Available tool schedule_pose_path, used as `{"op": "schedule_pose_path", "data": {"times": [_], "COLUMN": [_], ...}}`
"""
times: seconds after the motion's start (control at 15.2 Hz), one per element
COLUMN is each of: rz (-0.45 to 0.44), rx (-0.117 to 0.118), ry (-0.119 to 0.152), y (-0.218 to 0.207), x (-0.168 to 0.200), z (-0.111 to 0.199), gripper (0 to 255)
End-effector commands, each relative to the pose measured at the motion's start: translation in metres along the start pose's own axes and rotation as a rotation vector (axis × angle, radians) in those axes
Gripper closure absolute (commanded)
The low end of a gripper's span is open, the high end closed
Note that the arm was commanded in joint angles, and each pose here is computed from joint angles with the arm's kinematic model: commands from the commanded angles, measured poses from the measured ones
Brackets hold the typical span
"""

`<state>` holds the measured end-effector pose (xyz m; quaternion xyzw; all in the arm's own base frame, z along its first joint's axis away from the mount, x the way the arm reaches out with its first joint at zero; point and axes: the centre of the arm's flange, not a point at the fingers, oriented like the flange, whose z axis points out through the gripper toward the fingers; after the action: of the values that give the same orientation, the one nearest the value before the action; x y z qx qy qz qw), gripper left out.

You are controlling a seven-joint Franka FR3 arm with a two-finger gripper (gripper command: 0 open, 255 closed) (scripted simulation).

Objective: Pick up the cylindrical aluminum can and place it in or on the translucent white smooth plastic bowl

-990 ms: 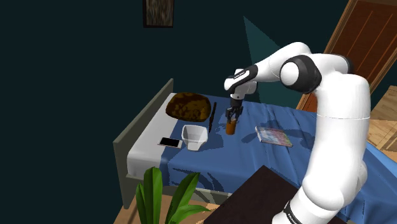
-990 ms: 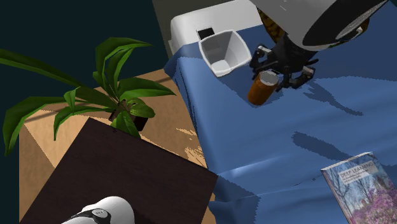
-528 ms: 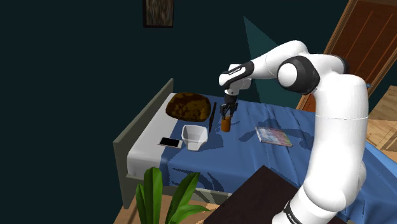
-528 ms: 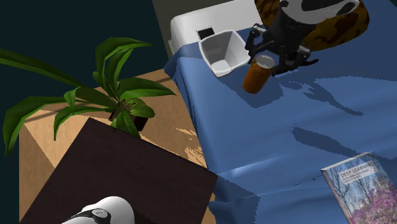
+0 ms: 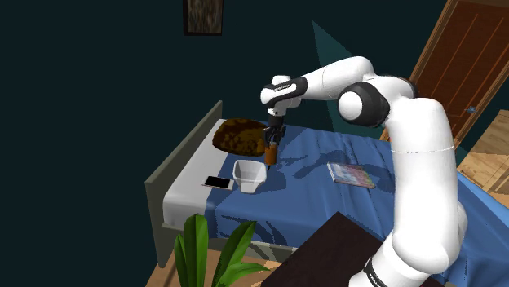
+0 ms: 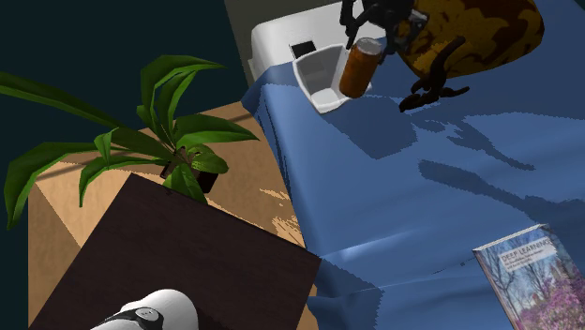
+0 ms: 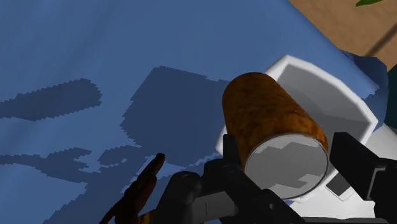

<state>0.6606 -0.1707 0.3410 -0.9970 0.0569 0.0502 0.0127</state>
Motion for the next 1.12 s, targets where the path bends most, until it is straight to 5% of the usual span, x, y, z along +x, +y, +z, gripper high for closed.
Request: {"op": "schedule_pose_path", "data": {"times": [0.0,0.33,1.06], "rz": [0.001,0.001,0.001], "rx": [0.0,0.0,0.0], "ry": [0.0,0.0,0.0], "y": [-0.021,-0.074,-0.073], "x": [0.014,0.057,0.063], "z": [-0.008,-0.021,0.037], "gripper": [255,255,255]}}
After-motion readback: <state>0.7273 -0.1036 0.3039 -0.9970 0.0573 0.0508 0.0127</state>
